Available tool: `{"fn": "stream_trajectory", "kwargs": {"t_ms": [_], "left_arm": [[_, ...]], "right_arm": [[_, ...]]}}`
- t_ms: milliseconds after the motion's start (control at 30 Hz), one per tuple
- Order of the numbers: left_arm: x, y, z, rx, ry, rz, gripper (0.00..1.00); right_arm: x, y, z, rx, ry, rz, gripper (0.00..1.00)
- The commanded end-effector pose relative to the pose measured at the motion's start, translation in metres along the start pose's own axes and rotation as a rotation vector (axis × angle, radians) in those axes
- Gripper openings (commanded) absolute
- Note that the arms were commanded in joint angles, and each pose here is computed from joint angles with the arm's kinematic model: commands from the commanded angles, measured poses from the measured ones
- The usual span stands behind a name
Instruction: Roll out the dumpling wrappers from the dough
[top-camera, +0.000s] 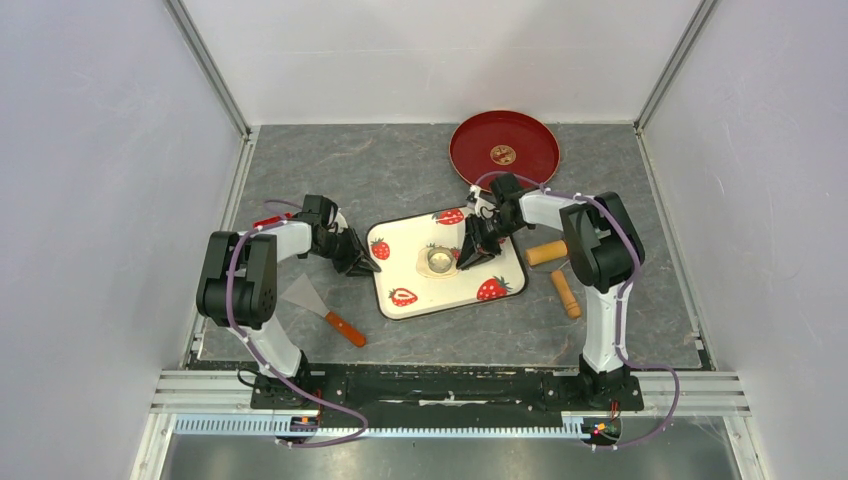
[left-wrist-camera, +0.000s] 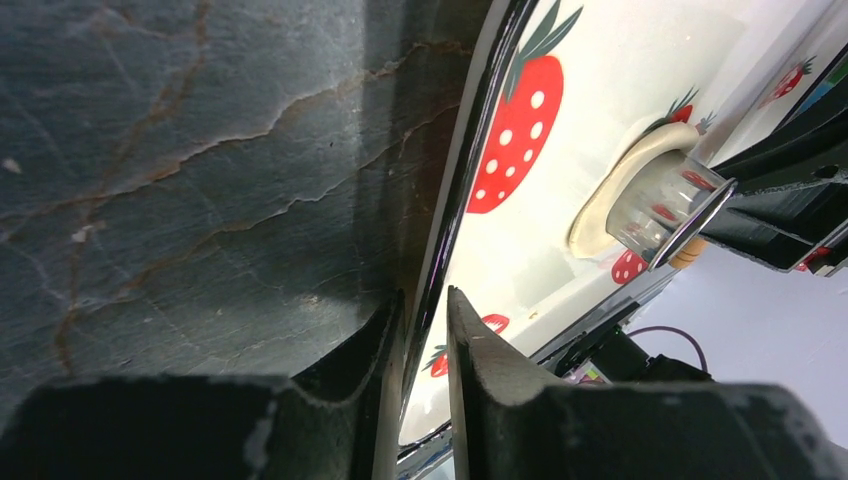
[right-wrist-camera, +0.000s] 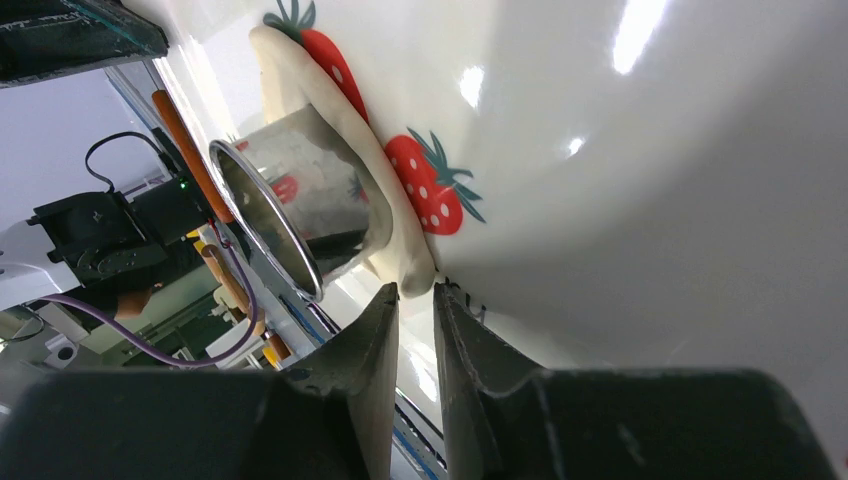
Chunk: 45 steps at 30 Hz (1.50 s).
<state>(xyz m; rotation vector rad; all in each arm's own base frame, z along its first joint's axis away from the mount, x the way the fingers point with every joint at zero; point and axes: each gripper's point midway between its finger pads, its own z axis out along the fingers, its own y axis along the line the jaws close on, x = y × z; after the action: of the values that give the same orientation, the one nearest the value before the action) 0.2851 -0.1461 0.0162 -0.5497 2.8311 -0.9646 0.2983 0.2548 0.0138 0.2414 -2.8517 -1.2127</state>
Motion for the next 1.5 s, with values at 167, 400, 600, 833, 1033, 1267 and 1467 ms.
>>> {"fn": "stream_trajectory", "kwargs": {"t_ms": [167,400,600,833,1033,1267,1467], "left_arm": [[-0.005,0.003,0.010,-0.006,-0.001,0.042,0.26],[-0.004,0.002,0.012,-0.004,0.003,0.042,0.25],[-0.003,0.001,0.014,-0.002,0.006,0.042,0.22],[-0.002,0.001,0.015,-0.005,0.004,0.044,0.13],[0.000,0.005,0.016,-0.017,0.001,0.030,0.02],[0.002,0.009,0.017,-0.026,0.004,0.027,0.02],[0.004,0.010,0.018,-0.030,0.008,0.026,0.02]], "right_arm": [[-0.006,-0.043,0.022,0.164,-0.003,-0.022,0.23],[-0.004,-0.044,0.027,0.177,0.011,-0.031,0.24],[0.001,-0.044,0.032,0.181,0.028,-0.044,0.24],[-0.002,-0.037,0.027,0.180,0.009,-0.075,0.08],[-0.006,-0.020,0.012,0.165,-0.022,-0.107,0.04],[0.003,-0.001,-0.001,0.117,-0.052,-0.103,0.03],[0.009,0.006,-0.007,0.104,-0.056,-0.109,0.03]]}}
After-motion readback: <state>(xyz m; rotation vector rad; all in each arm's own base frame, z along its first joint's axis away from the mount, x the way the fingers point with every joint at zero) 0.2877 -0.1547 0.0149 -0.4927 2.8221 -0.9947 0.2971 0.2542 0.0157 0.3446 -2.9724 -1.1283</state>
